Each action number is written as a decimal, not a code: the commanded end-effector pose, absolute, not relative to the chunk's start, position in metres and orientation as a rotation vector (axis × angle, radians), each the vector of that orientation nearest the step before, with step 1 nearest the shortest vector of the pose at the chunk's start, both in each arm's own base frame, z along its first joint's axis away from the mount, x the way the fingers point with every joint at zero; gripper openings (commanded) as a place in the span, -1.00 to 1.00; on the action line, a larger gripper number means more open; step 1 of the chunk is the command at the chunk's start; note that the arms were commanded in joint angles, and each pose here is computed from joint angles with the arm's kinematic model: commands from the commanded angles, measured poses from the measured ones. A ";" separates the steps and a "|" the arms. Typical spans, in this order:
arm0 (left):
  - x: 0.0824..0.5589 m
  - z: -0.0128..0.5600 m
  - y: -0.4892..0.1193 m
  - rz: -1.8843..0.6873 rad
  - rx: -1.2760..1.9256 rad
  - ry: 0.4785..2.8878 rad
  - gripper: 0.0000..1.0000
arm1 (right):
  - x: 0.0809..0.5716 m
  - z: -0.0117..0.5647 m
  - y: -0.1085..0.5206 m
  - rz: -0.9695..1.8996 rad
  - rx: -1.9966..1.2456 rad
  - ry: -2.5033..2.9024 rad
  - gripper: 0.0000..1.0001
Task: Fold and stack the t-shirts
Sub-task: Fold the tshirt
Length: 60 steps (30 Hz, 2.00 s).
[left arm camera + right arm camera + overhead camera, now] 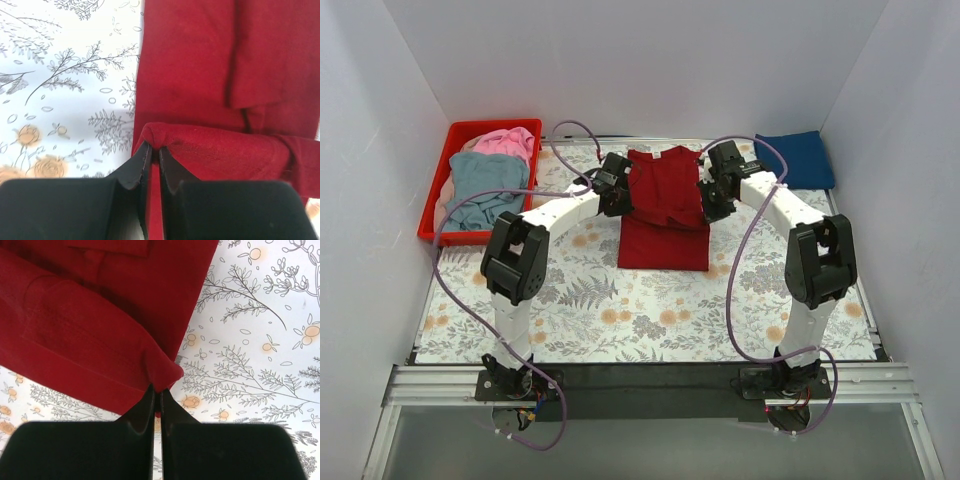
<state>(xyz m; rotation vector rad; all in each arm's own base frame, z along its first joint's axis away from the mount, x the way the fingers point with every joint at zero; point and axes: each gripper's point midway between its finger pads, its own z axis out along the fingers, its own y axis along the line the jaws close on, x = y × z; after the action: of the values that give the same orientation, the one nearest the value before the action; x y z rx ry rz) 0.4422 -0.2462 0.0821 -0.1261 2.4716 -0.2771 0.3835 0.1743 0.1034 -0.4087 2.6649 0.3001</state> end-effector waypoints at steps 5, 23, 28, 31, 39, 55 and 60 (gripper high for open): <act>0.463 0.068 -0.245 -0.264 -0.132 2.436 -1.00 | 0.419 0.086 0.178 0.340 -0.395 2.601 -0.97; 0.439 0.115 -0.236 -0.371 -0.209 2.364 -0.16 | 0.433 0.141 0.178 0.270 -0.352 2.382 -0.20; 0.401 0.129 -0.258 -0.484 -0.155 2.364 -0.27 | 0.402 0.148 0.227 0.510 -0.466 2.269 -0.22; 0.375 0.113 -0.278 -0.564 -0.082 2.403 -0.35 | 0.381 0.133 0.250 0.612 -0.523 2.270 -0.24; 0.341 0.053 -0.296 -0.518 0.002 2.544 -0.39 | 0.381 0.085 0.274 0.631 -0.548 2.278 -0.25; 0.273 0.000 -0.255 -0.393 -0.006 2.755 -0.38 | 0.461 0.060 0.263 0.396 -0.524 2.207 -0.23; 0.263 0.000 -0.249 -0.395 -0.019 2.767 -0.38 | 0.512 0.090 0.261 0.355 -0.483 2.110 -0.18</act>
<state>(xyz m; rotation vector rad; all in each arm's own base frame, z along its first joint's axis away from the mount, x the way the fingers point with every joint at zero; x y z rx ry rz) 0.3062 -0.2794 0.0255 -0.0266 2.5994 -0.5182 0.4623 0.2684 0.0481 -0.5273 2.2631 0.4360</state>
